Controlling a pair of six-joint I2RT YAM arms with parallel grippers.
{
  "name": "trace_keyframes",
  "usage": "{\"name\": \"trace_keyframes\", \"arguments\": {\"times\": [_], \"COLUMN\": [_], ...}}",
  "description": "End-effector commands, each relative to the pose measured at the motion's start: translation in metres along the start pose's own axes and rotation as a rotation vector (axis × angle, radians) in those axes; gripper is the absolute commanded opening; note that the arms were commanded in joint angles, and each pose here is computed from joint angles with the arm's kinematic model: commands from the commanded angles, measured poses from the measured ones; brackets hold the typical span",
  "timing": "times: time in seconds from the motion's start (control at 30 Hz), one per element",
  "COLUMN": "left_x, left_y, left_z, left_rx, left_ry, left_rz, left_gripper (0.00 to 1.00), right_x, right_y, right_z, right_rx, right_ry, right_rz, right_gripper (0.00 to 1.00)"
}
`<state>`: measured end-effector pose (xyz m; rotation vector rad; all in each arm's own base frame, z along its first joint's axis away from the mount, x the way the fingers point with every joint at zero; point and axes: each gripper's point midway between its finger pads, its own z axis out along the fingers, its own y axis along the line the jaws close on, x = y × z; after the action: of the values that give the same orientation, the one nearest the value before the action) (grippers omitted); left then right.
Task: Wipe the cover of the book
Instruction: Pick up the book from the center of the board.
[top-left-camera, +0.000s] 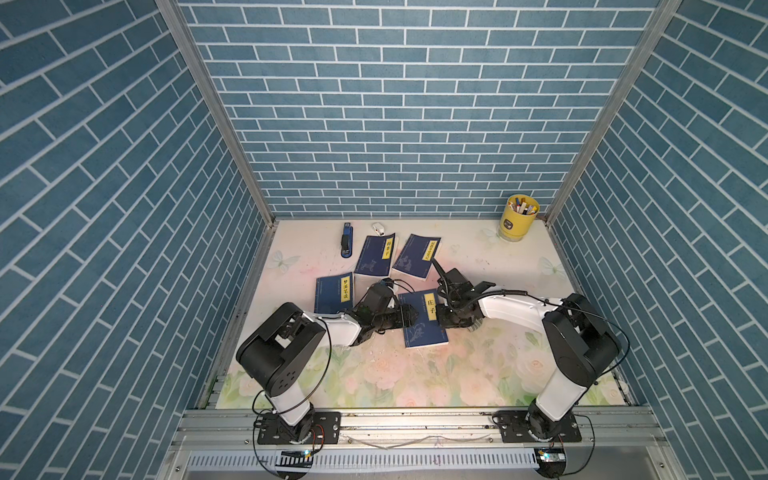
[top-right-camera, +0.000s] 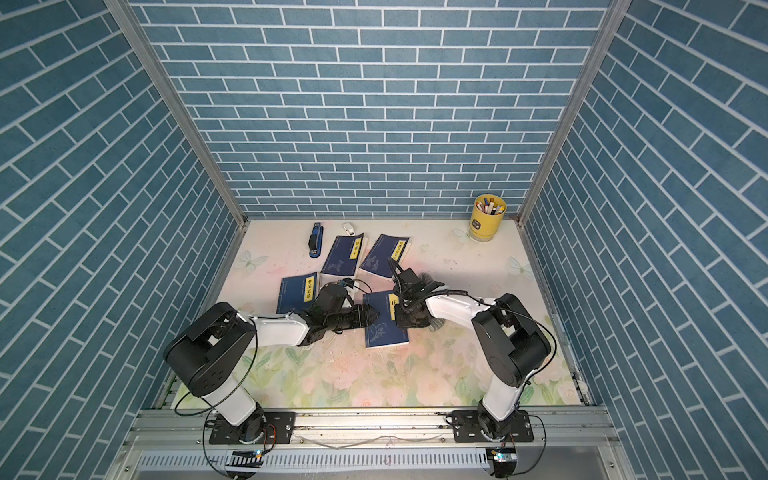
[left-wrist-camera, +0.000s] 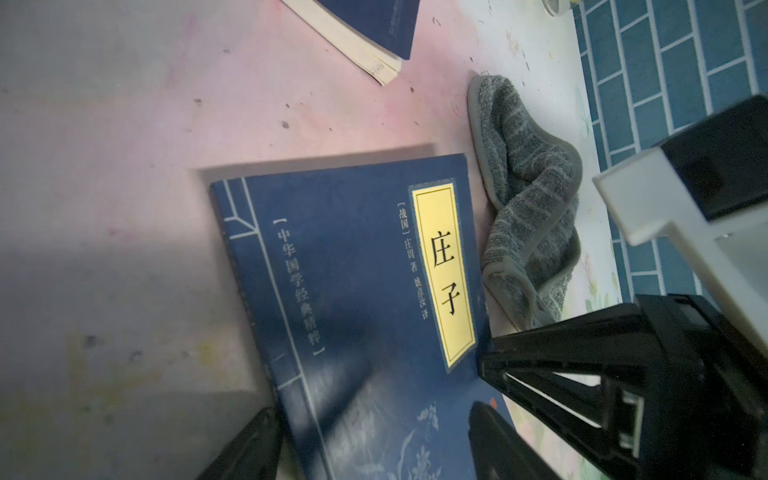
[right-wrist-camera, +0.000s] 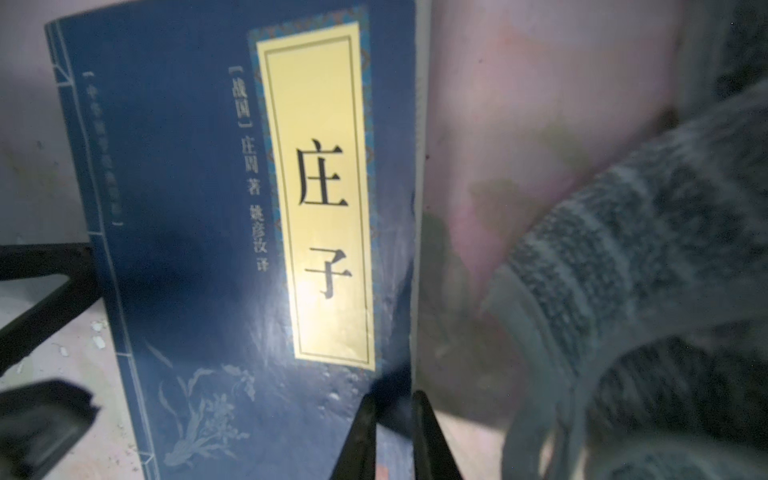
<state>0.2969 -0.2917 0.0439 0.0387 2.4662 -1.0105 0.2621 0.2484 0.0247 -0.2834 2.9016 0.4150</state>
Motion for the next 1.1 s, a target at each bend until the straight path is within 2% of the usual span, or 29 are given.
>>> {"name": "trace_keyframes", "arguments": {"times": [0.0,0.17,0.43,0.67,0.87,1.07], "left_x": [0.009,0.000,-0.012,-0.015,-0.019,-0.022], "left_y": [-0.034,-0.051,-0.068,-0.071,-0.069,-0.051], "left_z": [0.001,-0.005,-0.019,-0.023,-0.025,-0.027], "left_rx": [0.170,0.243,0.369,0.383,0.376,0.286], "left_ry": [0.048,0.022,-0.026,-0.042,-0.053,-0.052], "left_rz": [-0.013,-0.019,-0.069,-0.068,-0.074,-0.080], "left_gripper": [0.70,0.61,0.54,0.45,0.32,0.15], "right_x": [0.035,0.032,0.022,0.007,-0.006,-0.008], "right_y": [-0.012,-0.005,0.011,0.021,0.030,0.028], "right_z": [0.026,0.026,0.025,0.022,0.019,0.017], "right_rx": [0.025,-0.005,-0.066,-0.092,-0.110,-0.102], "right_ry": [0.115,0.105,0.078,0.041,0.013,0.000], "right_rz": [0.030,0.035,0.047,0.054,0.051,0.047], "right_gripper": [0.16,0.16,0.16,0.16,0.16,0.17]}}
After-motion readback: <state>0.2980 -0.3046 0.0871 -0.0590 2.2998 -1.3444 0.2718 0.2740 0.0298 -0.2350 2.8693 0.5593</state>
